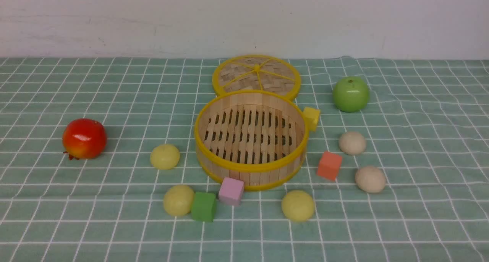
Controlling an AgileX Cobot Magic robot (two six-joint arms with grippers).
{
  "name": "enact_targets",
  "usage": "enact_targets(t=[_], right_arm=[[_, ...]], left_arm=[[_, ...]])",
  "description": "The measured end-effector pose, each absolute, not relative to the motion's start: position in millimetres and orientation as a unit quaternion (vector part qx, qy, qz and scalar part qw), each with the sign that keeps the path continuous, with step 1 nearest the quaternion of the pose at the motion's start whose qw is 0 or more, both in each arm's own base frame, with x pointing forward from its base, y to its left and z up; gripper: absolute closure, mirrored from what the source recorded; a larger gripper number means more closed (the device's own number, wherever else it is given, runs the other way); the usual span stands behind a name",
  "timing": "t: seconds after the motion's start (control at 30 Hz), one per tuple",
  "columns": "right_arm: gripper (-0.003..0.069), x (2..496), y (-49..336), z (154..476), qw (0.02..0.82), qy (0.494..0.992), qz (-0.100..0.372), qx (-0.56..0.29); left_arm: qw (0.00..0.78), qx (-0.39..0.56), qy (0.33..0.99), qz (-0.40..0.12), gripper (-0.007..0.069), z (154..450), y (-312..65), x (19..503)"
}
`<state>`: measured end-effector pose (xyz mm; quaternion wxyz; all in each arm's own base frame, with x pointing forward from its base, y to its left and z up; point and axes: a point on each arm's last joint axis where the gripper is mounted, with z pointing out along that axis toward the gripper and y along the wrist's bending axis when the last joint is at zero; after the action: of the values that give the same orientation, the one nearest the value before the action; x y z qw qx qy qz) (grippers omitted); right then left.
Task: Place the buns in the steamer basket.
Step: Use the left arm to grab a steamed stuffed bun
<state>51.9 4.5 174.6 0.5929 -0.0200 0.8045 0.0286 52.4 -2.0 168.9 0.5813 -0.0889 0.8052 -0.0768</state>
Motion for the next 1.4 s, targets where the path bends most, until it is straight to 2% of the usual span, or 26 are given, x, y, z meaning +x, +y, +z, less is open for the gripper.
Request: enact_targets(t=[1.0,1.1,1.17,1.2,1.23,1.27,1.4], right_arm=[[0.0419,52,5,175,0.593,0.804,0.029,-0.02],[0.0419,52,5,175,0.593,0.804,0.029,-0.02],[0.0419,52,5,175,0.593,0.804,0.029,-0.02],[0.0419,52,5,175,0.593,0.804,0.029,-0.02],[0.0419,52,5,175,0.593,0.804,0.029,-0.02],[0.0419,52,5,175,0.593,0.804,0.029,-0.02],[0.0419,52,5,175,0.593,0.804,0.029,-0.02]], left_arm=[[0.587,-0.09,0.801,-0.079,0.0388,170,-2,53],[0.615,-0.13,0.767,-0.129,0.0388,178,-4,55],[0.632,-0.184,0.727,-0.194,0.0388,186,-5,56],[0.63,-0.19,0.726,-0.201,0.0388,186,-5,56],[0.635,-0.246,0.683,-0.263,0.0388,192,-4,57],[0.635,-0.266,0.667,-0.285,0.0388,194,-4,57],[0.63,-0.31,0.627,-0.337,0.0392,202,-3,56]])
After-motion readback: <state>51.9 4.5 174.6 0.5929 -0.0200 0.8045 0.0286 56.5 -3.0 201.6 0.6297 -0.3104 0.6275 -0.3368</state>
